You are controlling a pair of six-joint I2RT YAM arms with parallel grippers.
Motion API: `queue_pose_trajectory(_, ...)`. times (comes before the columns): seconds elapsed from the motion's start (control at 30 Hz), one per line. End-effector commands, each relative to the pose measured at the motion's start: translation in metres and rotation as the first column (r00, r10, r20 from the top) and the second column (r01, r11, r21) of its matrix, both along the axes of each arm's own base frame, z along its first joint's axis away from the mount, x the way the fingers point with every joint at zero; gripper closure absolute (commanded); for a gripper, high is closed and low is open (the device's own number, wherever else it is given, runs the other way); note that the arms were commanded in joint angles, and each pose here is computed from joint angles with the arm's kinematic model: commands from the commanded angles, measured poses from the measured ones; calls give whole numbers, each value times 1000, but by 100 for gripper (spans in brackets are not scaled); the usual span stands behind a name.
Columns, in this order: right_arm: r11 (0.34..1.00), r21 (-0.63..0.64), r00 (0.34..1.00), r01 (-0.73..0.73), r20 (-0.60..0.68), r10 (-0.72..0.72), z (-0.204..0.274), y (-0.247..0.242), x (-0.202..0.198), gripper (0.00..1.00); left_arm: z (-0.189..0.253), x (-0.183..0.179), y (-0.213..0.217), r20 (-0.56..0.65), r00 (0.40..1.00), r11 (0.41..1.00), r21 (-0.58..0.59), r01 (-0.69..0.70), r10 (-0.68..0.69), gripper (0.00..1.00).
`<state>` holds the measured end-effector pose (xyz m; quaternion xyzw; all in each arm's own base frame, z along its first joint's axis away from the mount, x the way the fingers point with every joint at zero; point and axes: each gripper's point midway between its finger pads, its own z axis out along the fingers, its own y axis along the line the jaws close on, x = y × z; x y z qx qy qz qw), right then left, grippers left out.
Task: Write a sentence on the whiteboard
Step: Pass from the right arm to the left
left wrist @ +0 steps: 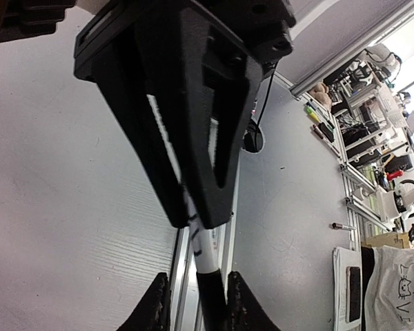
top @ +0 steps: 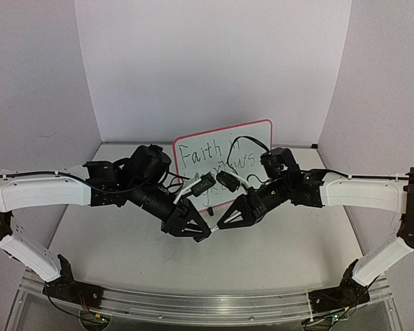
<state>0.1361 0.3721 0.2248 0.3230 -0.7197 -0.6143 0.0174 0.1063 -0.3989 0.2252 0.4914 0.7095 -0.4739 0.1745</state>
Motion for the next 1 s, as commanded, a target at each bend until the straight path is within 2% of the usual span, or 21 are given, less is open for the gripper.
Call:
queue_pose_trajectory(0.0,999,33,999,-10,49,9,14,-1,0,100,20,6,-5,45,999,999,-40,-6,8,84)
queue_pose_trajectory(0.07,999,32,999,-7,52,5,14,-1,2,100,18,7,-5,43,999,999,-36,-9,10,92)
queue_pose_trajectory(0.17,999,33,998,6,63,-8,15,-2,5,100,15,7,-6,34,999,1000,-28,-9,10,99)
queue_pose_trajectory(0.33,999,40,996,34,83,-37,19,-4,13,100,11,6,-7,20,1000,1000,-24,-11,12,99)
queue_pose_trajectory(0.37,998,41,995,39,86,-42,20,-5,14,100,11,6,-7,16,1000,1000,-25,-11,11,96)
queue_pose_trajectory(0.43,998,45,995,41,91,-45,21,-5,16,100,11,6,-8,8,1000,1000,-27,-11,11,77)
queue_pose_trajectory(0.47,998,45,995,41,91,-45,21,-5,17,100,12,5,-8,2,1000,1000,-30,-8,8,71)
queue_pose_trajectory(0.6,998,45,995,41,90,-45,20,-4,20,100,16,3,-11,-10,1000,999,-51,6,-6,56)
queue_pose_trajectory(0.7,998,56,994,37,99,-43,24,-3,22,100,10,2,-12,-19,1000,999,-33,12,-13,53)
queue_pose_trajectory(0.83,997,70,994,26,104,-33,30,-1,22,100,3,2,-14,-35,999,1000,-15,19,-19,58)
queue_pose_trajectory(0.97,997,71,994,22,101,-29,29,0,23,100,2,5,-16,-24,1000,1000,-10,13,-13,73)
